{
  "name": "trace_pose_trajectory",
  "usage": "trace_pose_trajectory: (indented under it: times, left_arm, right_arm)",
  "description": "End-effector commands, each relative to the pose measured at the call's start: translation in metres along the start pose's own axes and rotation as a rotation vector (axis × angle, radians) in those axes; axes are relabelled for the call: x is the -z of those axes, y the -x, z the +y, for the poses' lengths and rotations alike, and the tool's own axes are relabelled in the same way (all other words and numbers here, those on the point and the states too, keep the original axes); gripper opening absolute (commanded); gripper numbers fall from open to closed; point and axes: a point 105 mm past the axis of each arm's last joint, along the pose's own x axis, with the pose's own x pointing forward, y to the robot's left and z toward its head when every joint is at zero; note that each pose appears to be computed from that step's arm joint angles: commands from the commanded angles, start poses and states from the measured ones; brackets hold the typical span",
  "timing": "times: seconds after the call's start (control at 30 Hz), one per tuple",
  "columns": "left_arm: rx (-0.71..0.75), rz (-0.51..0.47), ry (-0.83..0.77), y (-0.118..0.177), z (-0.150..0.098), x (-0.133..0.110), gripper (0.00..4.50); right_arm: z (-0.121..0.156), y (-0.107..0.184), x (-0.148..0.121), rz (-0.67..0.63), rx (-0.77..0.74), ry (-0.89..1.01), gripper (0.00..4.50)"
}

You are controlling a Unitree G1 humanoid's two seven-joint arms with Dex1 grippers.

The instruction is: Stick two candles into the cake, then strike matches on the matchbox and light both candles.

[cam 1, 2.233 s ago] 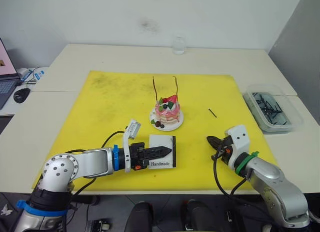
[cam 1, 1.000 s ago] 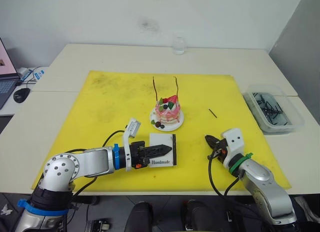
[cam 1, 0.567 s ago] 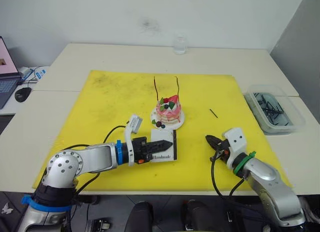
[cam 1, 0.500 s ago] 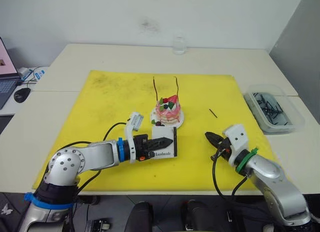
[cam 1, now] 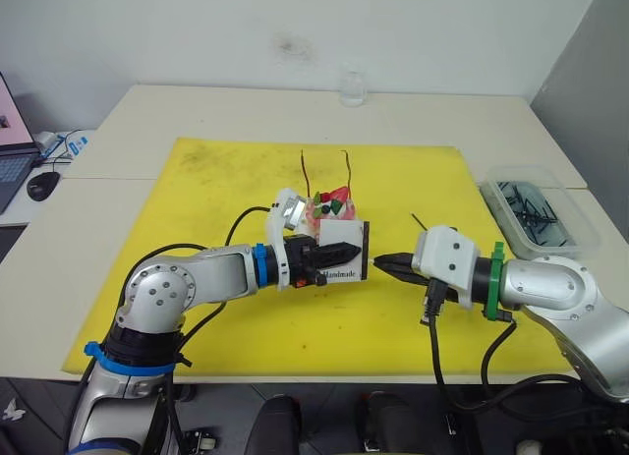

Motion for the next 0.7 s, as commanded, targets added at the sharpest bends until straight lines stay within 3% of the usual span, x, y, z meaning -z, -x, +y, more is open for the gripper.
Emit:
trace_pose_trajectory:
  times: [0.03, 0.4, 0.57, 0.7]
  left_arm:
    - [0.035, -0.021, -0.03, 0.0006, -0.0074, -0.008, 0.0]
    - [0.03, -0.014, -0.056, 0.0027, -0.0069, -0.0069, 0.0]
    - [-0.009, -0.064, -0.164, 0.0049, -0.0023, -0.0122, 0.0]
    - [-0.006, -0.055, -0.222, 0.0079, -0.0018, -0.0031, 0.0]
  right_arm:
    - [-0.0033, -0.002, -0.0038, -0.007, 0.009, 0.037, 0.04]
    - [-0.0092, -0.0062, 0.0009, -0.002, 0.027, 0.052, 0.04]
    - [-0.009, -0.0042, -0.0041, -0.019, 0.018, 0.058, 0.04]
    - [-0.0086, -0.0033, -0.0039, -0.009, 0.013, 0.076, 0.04]
